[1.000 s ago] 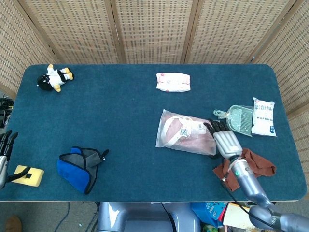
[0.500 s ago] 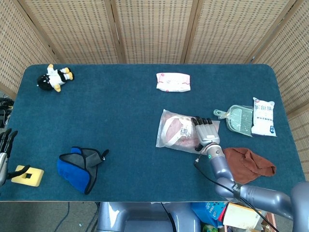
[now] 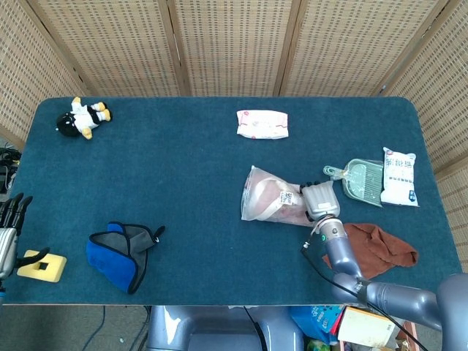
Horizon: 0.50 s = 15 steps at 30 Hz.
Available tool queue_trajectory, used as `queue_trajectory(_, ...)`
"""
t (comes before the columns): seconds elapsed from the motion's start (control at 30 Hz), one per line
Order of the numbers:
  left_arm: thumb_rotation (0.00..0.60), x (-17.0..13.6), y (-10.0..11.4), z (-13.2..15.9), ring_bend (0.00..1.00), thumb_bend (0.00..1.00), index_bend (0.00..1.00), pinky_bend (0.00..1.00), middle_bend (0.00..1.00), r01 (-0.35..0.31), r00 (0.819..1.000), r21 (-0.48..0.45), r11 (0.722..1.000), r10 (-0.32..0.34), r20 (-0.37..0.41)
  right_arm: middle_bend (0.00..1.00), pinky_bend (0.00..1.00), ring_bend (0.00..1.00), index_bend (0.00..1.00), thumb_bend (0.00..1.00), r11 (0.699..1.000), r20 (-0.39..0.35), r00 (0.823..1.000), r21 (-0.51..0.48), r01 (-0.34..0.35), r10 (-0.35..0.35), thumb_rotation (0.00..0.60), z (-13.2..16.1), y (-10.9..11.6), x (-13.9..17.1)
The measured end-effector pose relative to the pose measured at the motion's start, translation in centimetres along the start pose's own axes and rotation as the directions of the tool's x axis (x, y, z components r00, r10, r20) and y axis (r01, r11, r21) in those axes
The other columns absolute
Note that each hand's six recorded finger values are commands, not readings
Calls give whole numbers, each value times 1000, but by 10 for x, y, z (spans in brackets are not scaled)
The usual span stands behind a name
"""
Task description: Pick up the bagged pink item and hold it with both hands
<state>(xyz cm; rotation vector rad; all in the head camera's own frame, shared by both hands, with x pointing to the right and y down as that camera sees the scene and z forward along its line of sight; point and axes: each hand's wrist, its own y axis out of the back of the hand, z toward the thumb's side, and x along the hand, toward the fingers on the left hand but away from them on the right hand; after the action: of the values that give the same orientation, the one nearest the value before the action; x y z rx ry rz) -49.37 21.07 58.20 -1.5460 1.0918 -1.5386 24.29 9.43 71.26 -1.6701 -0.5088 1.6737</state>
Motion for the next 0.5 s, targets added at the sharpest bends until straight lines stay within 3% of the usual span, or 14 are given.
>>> queue_trajectory(0.23, 600, 22, 9, 11, 0, 117, 0, 0, 0, -21, 999, 17, 1000, 20, 47, 656, 694, 680, 606, 970, 986, -165, 981, -151, 73, -98, 600, 8, 23, 10)
queue_trajectory(0.4, 600, 46, 18, 22, 0, 117, 0, 0, 0, -29, 995, 30, 999, 26, 99, 655, 694, 680, 606, 970, 961, -262, 954, -267, 70, -143, 600, 13, 38, 16)
queue_trajectory(0.5, 600, 63, 27, 33, 0, 117, 0, 0, 0, -43, 990, 15, 999, 40, 137, 654, 694, 680, 606, 969, 949, -324, 930, -306, 72, -175, 600, 23, 49, 21)
